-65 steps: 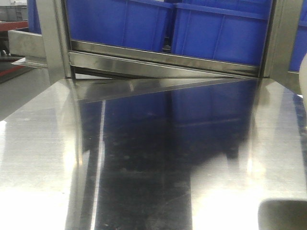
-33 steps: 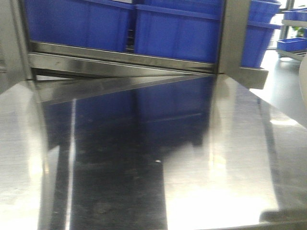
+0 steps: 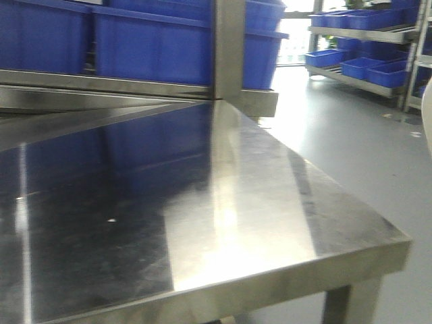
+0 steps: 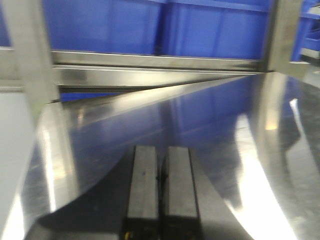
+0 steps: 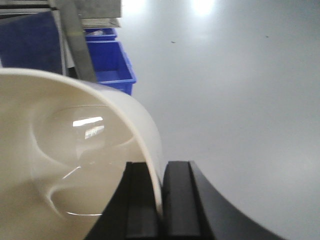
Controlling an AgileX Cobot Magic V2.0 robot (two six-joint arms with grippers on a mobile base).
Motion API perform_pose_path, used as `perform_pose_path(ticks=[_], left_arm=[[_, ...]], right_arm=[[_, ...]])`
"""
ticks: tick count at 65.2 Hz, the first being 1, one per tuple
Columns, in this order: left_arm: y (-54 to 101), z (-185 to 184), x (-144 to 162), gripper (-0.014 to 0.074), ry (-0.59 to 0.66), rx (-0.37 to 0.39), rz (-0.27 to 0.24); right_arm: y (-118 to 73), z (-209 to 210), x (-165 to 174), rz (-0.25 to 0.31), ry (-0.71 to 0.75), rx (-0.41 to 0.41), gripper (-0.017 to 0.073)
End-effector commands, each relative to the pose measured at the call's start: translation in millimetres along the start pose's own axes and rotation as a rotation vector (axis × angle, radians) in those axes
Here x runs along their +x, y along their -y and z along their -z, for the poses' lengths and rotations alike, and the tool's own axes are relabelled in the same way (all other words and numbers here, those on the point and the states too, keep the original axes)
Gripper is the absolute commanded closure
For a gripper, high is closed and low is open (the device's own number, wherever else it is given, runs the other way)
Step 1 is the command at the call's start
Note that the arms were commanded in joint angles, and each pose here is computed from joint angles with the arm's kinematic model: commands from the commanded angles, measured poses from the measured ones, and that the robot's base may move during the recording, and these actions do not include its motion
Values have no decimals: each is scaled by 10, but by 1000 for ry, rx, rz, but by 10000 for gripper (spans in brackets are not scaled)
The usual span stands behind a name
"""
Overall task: Move white bin to right shelf second layer
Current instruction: 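Drive away from the table holding the bin in the right gripper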
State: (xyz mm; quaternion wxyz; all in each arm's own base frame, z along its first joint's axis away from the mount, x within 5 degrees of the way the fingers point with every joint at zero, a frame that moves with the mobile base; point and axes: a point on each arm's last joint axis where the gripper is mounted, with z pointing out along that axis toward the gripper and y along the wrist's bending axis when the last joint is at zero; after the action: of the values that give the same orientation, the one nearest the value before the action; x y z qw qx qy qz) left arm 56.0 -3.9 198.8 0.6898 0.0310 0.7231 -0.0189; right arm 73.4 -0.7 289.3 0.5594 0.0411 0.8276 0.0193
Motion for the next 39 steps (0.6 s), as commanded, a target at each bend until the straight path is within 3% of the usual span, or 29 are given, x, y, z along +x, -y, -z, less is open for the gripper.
perform_pose_path(ticks=[1,39], left_arm=[[-1,-4,35,509,68,-4,3],[-1,-4,35,509,68,-4,3]], right_arm=[[-8,41,-168,-5,121,-3,514],[-8,41,-168,-5,121,-3,514]])
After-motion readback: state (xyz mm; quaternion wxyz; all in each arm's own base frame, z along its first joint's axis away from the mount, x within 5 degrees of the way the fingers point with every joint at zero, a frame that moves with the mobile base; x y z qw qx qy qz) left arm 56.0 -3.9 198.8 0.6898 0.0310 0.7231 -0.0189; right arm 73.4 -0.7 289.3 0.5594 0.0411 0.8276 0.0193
